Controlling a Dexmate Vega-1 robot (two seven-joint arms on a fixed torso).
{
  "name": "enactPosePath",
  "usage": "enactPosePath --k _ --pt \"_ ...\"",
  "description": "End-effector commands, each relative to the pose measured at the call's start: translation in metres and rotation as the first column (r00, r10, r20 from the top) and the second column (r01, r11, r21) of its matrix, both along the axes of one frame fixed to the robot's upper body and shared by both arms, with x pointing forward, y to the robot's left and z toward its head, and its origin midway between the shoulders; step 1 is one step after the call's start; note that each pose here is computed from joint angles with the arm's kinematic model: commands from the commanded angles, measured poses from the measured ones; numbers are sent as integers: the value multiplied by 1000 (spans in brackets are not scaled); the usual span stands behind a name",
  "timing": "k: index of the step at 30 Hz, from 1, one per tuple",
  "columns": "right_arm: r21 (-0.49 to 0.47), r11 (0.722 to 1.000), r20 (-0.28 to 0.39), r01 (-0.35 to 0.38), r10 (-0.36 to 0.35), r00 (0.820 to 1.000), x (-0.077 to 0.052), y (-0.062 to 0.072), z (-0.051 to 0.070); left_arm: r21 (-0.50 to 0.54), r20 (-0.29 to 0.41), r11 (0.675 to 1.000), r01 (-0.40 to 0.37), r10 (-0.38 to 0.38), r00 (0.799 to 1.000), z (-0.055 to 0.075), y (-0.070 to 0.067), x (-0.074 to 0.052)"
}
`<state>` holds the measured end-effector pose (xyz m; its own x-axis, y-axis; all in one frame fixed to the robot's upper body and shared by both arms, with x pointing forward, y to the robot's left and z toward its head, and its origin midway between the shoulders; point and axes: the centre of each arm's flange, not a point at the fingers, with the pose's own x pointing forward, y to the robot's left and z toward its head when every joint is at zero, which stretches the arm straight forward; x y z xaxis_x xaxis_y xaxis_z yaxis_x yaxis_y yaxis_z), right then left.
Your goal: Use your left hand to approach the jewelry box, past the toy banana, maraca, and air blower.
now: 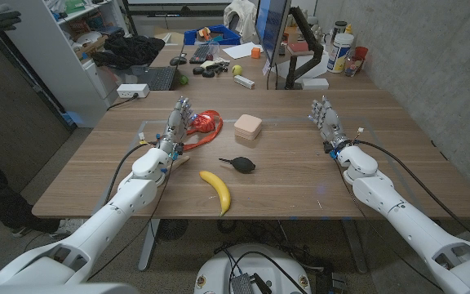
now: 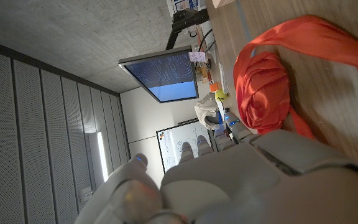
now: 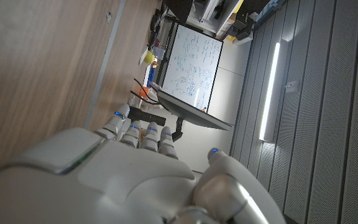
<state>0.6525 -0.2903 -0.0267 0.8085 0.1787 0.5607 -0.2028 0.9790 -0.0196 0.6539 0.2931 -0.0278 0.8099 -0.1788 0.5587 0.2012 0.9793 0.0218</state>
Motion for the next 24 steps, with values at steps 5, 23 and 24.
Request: enactPosePath --k 5,23,24 --pt "-5 1000 -1 1 -1 1000 1 2 0 37 44 999 -39 37 998 7 3 -4" --pt "-23 1000 20 0 0 1000 -1 0 2 95 139 988 -125 111 984 37 3 -13" --pt "-24 1000 22 0 0 1000 -2 0 3 98 144 987 -129 115 983 38 3 -14"
